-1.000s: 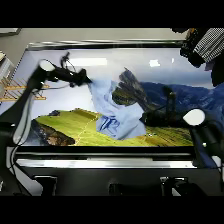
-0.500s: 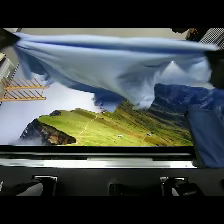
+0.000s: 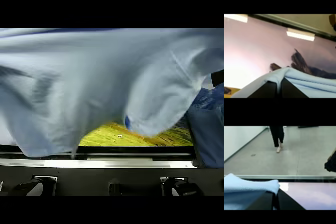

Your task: Fold the clothes and pants, and hang the long-sleeved shirts on hangers.

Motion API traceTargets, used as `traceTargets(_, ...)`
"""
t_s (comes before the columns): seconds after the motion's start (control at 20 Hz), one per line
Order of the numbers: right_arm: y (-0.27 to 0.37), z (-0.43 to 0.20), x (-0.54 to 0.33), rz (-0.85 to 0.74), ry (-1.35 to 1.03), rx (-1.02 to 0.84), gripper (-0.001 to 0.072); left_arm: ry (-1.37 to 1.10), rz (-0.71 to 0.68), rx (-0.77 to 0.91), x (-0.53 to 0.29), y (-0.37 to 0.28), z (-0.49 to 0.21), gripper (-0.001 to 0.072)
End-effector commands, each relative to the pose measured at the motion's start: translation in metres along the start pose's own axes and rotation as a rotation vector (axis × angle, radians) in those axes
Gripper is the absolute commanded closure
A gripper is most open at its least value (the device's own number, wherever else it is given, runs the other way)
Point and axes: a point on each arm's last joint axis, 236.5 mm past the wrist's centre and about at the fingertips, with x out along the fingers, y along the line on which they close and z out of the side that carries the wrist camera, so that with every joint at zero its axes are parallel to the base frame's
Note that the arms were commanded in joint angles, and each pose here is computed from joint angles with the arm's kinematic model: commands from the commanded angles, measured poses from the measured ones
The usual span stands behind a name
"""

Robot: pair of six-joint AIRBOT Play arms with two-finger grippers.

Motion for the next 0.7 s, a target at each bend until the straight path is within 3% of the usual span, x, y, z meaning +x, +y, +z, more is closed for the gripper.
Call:
traceTargets(0.0,-0.025,-0.057,0.079,-0.110,0.196,0.134,0.0688,0.181,0.124,-0.020,0.059,0.043,-0.039,0.0690)
traceTargets(0.25,-0.044,-0.251,0.228,-0.214,0.655,0.285,0.0687,0.514,0.141,-0.007,0.228,0.072,-0.144,0.0690)
traceTargets(0.45,-0.032,-0.401,0.276,-0.202,0.955,0.428,0.0686,0.725,0.170,-0.028,0.341,0.096,-0.250,0.0690)
traceTargets(0.65,-0.024,-0.470,0.290,-0.193,1.067,0.519,0.0678,0.903,0.160,-0.119,0.381,0.104,-0.336,0.0691)
